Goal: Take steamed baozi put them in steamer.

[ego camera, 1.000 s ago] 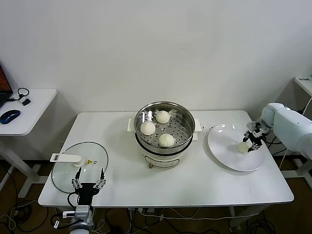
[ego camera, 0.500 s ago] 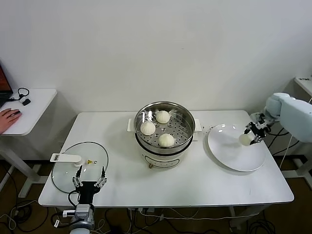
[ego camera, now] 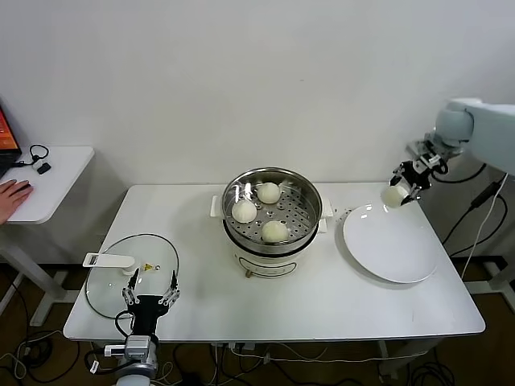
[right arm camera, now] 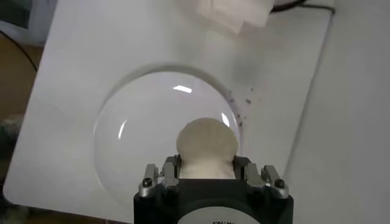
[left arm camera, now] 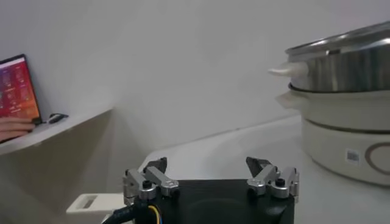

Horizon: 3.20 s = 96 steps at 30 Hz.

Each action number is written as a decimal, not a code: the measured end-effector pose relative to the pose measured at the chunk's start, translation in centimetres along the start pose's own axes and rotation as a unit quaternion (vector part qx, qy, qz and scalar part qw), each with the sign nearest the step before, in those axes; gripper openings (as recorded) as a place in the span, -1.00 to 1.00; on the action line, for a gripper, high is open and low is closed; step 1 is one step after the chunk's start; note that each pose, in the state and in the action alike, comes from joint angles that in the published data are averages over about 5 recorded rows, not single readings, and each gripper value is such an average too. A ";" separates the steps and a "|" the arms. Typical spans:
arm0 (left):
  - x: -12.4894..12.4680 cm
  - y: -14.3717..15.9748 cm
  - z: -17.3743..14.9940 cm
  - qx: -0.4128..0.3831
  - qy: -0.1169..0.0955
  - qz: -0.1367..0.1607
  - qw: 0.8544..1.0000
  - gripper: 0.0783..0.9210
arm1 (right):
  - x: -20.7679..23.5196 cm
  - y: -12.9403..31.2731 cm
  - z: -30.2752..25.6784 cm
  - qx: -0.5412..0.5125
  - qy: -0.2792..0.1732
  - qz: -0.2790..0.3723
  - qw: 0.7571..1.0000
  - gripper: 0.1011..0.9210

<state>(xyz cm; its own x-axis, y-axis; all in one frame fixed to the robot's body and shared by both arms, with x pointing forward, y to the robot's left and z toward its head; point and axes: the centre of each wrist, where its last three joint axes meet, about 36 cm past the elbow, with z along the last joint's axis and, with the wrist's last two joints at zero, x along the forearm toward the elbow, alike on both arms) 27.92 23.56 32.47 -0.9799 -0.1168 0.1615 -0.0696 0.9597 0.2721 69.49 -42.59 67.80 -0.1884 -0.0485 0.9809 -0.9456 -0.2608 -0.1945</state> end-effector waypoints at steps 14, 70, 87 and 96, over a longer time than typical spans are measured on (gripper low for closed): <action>0.4 -0.1 -1.3 0.008 -0.013 0.004 1.000 0.77 | 9.1 -2.3 -10.1 -0.008 -0.035 0.028 0.999 0.16; -0.2 1.0 -0.4 0.007 0.001 -0.015 1.000 0.77 | -8.6 -7.0 -23.7 -0.021 -0.042 0.018 0.999 0.50; 0.2 1.1 -1.0 0.004 -0.004 -0.013 1.000 0.77 | -3.7 -6.8 -21.0 -0.056 -0.059 0.047 0.996 0.76; 0.2 0.8 -1.1 -0.001 -0.003 -0.009 1.000 0.77 | -0.7 -4.3 -18.7 -0.128 -0.089 0.138 0.978 0.76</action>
<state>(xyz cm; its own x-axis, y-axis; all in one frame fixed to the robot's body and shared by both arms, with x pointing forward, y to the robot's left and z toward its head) 27.84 23.99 33.70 -0.9798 -0.1315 0.1507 -0.0860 0.9572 0.2762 68.75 -23.35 67.87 -0.4180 -0.2556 0.8718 -0.9051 0.0354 -0.4236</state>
